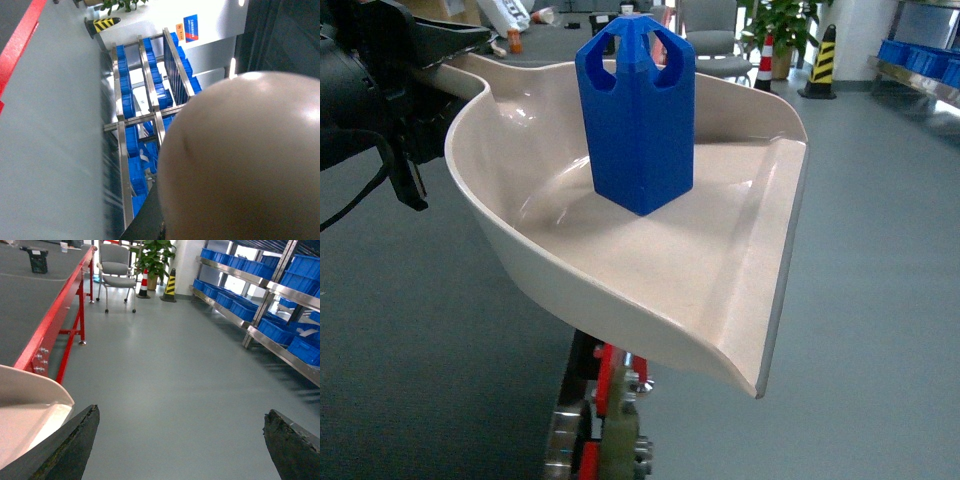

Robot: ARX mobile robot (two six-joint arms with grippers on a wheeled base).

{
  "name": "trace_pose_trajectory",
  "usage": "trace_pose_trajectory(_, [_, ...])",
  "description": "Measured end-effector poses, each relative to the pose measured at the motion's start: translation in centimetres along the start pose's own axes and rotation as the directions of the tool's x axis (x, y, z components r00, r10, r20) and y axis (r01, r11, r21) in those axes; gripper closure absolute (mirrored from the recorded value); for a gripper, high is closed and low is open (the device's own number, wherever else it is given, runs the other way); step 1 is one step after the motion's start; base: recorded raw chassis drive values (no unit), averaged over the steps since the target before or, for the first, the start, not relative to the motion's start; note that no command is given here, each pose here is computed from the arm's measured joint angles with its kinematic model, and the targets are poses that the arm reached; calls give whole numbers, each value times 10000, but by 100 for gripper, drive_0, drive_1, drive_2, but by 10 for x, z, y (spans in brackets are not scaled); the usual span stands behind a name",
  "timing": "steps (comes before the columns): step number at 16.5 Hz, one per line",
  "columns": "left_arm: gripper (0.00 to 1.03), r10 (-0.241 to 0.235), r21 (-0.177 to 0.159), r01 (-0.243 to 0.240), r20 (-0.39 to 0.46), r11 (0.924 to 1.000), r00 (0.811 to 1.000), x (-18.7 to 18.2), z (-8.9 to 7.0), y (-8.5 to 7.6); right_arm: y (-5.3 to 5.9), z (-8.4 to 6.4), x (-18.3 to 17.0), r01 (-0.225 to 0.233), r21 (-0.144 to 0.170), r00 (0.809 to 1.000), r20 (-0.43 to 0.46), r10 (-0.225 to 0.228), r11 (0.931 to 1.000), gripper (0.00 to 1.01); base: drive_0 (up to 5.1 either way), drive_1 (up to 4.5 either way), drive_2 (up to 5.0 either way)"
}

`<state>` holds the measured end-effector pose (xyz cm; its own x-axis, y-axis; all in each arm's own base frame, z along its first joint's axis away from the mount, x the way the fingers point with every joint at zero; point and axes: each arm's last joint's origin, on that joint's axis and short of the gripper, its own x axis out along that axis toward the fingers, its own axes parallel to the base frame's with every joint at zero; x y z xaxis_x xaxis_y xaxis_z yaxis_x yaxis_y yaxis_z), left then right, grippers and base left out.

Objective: Place part in tray to right shelf

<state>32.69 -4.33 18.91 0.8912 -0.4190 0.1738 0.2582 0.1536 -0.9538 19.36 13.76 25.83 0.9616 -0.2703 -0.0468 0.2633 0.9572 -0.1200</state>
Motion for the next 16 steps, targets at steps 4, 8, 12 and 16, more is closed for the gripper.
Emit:
trace_pose_trajectory(4, [89, 52, -18, -52, 17, 10000, 10000, 0, 0, 1, 0, 0, 0, -4, -3, 10000, -2, 4, 10000, 3, 500, -244, -244])
trace_pose_trajectory(8, [89, 40, -18, -40, 15, 10000, 10000, 0, 0, 0, 0, 0, 0, 15, -3, 10000, -3, -15, 10000, 3, 506, -235, -235])
trace_pose_trajectory(12, [89, 34, -12, -34, 20, 10000, 10000, 0, 0, 0, 0, 0, 0, 0, 10, 10000, 4, 0, 10000, 3, 491, -250, -250])
trace_pose_trajectory(16, [89, 39, -14, -39, 8, 10000, 10000, 0, 0, 0, 0, 0, 0, 4, 13, 10000, 6, -4, 10000, 3, 497, -239, -239])
